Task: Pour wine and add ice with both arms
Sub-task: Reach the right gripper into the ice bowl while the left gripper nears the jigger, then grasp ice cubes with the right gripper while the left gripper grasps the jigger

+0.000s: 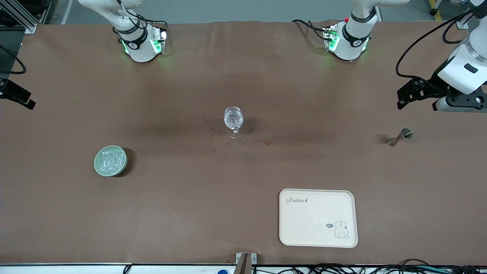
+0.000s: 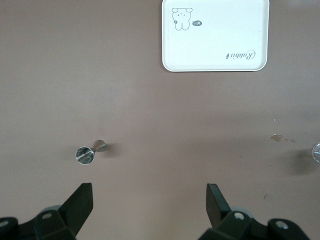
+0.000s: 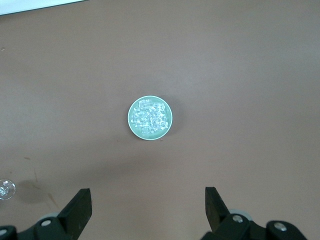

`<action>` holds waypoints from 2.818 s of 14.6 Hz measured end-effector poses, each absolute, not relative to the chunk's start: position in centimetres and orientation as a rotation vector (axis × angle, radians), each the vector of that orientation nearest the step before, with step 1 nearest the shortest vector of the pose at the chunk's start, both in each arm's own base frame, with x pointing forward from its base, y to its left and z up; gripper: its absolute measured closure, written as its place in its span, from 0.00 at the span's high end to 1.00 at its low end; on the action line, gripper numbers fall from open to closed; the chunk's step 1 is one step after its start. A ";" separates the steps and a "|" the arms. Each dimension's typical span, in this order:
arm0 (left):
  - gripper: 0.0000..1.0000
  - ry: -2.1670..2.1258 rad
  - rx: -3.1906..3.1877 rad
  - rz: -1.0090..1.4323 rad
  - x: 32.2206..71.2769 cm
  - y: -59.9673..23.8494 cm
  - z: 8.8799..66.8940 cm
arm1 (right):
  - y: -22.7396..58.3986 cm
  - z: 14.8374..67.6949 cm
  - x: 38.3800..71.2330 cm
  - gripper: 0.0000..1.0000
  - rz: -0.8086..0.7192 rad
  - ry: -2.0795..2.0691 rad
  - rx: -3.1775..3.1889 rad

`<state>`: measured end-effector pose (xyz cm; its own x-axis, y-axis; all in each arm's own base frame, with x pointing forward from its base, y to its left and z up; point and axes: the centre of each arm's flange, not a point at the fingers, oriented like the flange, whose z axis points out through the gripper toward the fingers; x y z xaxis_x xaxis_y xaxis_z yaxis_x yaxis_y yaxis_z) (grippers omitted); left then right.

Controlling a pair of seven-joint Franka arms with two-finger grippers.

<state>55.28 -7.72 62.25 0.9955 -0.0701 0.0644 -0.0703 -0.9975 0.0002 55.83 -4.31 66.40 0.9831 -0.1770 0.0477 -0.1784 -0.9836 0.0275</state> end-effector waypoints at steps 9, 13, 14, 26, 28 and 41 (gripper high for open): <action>1.00 -0.044 3.140 0.066 55.2 -7.0 61.5 | -4.3 65.0 56.0 1.00 0.033 -0.275 3.097; 1.00 0.188 3.125 0.012 55.4 -0.1 61.0 | -4.5 59.0 57.6 1.00 0.010 -0.272 3.097; 1.00 0.250 3.109 -0.019 55.3 2.0 60.7 | -4.5 56.9 58.1 1.00 0.004 -0.271 3.097; 1.00 1.288 2.419 -0.442 54.9 24.1 44.6 | -4.6 32.6 61.4 0.87 -0.014 -0.243 3.095; 1.00 1.421 2.285 -0.455 54.7 27.7 40.9 | -4.5 30.4 61.2 0.81 -0.007 -0.228 3.096; 1.00 1.658 1.656 -0.752 50.8 33.7 19.1 | -4.3 21.6 60.3 0.60 -0.006 -0.206 3.098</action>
<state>50.80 33.67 19.12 0.0271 0.6132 -0.7895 0.9979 0.0296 0.0573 60.31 -4.34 21.64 0.9912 -0.1325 -0.0013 -0.1324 -0.9905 0.0372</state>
